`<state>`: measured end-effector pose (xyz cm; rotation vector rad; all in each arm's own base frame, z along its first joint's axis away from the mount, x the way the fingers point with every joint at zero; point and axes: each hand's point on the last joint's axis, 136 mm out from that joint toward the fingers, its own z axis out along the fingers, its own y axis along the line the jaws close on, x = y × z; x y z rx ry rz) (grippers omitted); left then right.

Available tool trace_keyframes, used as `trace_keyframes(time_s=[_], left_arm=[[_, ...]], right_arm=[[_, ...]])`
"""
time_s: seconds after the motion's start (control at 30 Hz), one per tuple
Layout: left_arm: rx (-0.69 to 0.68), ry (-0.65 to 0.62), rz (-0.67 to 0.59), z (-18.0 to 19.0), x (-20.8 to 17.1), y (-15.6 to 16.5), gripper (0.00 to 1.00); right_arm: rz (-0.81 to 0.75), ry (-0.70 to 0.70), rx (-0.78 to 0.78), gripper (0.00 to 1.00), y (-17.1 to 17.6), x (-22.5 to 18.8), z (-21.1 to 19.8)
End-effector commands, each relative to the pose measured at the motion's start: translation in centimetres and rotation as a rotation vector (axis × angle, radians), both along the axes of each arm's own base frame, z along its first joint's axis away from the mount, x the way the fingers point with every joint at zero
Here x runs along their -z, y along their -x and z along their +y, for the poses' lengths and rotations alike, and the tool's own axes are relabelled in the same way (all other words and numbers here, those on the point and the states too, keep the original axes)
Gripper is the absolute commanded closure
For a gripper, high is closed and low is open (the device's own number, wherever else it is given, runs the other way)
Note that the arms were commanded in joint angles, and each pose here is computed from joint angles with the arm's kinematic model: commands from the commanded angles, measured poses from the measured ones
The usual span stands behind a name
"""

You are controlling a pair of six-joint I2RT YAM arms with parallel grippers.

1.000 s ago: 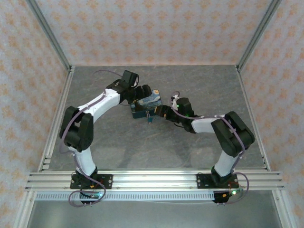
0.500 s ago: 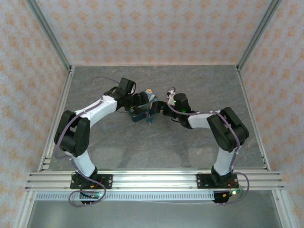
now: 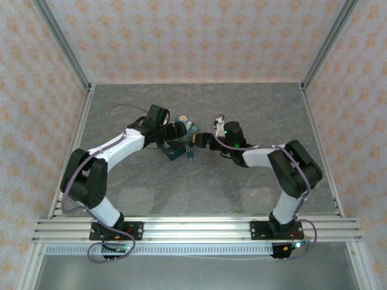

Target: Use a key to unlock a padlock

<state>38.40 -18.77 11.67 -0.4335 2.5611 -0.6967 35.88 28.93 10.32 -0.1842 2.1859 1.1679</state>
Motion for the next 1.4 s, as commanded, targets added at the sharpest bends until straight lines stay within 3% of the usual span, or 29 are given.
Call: trace_keyframes(time_s=[0.0,0.27,0.5,1.37], left_arm=[[0.012,0.048,0.011,-0.9,-1.5,0.9,0.16],[0.061,0.088,0.027,-3.7,-1.7,-0.4,0.16],[0.055,0.069,0.069,-4.1,0.3,-0.6,0.17],[0.042,0.059,0.093,-5.1,1.7,0.2,0.18]], right_arm=[[-0.016,-0.026,-0.082,0.21,1.4,-0.8,0.4],[0.032,-0.057,-0.207,0.20,2.3,1.0,2.1],[0.010,-0.068,-0.273,0.19,2.6,1.6,2.9],[-0.025,-0.119,-0.398,0.33,3.1,2.4,5.3]])
